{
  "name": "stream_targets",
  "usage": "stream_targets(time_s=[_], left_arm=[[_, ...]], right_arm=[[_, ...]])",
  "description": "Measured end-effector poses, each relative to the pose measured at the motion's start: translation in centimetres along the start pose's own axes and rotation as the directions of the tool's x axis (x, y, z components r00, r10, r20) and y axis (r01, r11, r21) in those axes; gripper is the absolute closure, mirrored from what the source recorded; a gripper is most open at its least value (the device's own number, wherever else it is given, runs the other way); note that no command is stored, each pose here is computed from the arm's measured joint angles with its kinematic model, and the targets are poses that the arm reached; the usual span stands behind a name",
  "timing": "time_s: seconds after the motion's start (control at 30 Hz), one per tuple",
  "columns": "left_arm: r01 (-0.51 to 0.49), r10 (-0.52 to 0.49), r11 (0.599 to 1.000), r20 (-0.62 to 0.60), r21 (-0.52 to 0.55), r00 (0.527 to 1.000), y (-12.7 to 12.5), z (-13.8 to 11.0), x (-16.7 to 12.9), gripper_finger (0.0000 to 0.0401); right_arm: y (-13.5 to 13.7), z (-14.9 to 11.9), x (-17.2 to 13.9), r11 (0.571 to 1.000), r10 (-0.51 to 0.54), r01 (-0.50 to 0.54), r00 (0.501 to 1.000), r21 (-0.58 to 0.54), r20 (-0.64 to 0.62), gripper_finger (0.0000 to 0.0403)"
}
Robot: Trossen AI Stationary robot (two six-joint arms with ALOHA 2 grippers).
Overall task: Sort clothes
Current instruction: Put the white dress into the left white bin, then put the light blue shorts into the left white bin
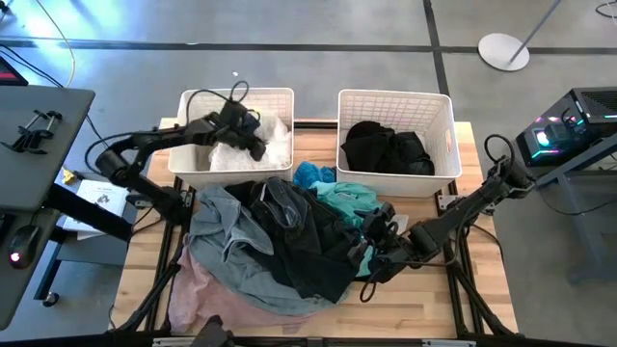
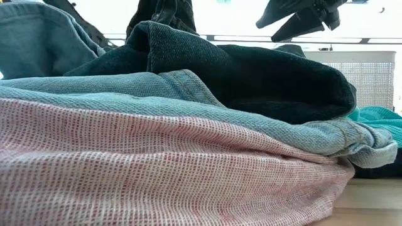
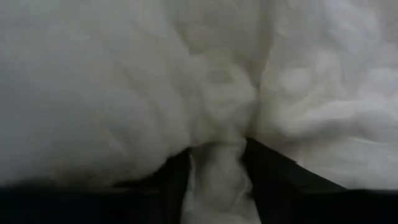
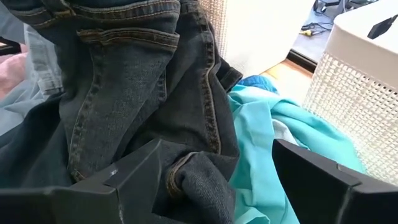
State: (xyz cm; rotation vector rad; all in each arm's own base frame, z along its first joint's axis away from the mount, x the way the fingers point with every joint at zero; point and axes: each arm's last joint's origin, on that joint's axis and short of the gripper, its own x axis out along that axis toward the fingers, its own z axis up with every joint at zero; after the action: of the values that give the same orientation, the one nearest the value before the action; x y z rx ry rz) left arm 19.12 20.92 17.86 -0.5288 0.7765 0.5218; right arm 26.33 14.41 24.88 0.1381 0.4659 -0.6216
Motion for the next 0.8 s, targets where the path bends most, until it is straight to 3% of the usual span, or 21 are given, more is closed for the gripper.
stream_targets(time_s=[0.2,0.37,0.5,0.67,0.8], left_arm=[[-0.032,0.033,0.999,-0.030,0.028,0.999,0.0,0.5,-0.2,0.0279],[-0.048,0.037,0.994,0.109,0.102,0.993,-2.2,3.6,-5.1,0.0289],[-0.060,0.019,0.984,0.240,0.167,0.971,-4.9,4.5,-9.7,0.0295],[-0.046,-0.076,0.956,0.393,0.290,0.917,-8.8,3.4,-14.9,0.0305],[-0.149,-0.002,0.939,0.436,0.310,0.900,-11.6,1.4,-17.2,0.0318]], right_arm=[[-0.3,0.3,0.5,1.000,-0.019,0.019,1.000,0.010,0.000,0.0112],[-0.5,0.5,0.9,0.999,-0.034,0.034,0.999,0.018,0.000,0.0112],[-0.6,0.6,1.1,0.999,-0.039,0.039,0.999,0.020,-0.001,0.0112],[-0.4,0.4,0.8,1.000,-0.020,0.020,1.000,0.001,-0.014,0.0112],[0.2,0.1,0.3,0.997,0.044,-0.047,0.998,-0.062,-0.041,0.0112]])
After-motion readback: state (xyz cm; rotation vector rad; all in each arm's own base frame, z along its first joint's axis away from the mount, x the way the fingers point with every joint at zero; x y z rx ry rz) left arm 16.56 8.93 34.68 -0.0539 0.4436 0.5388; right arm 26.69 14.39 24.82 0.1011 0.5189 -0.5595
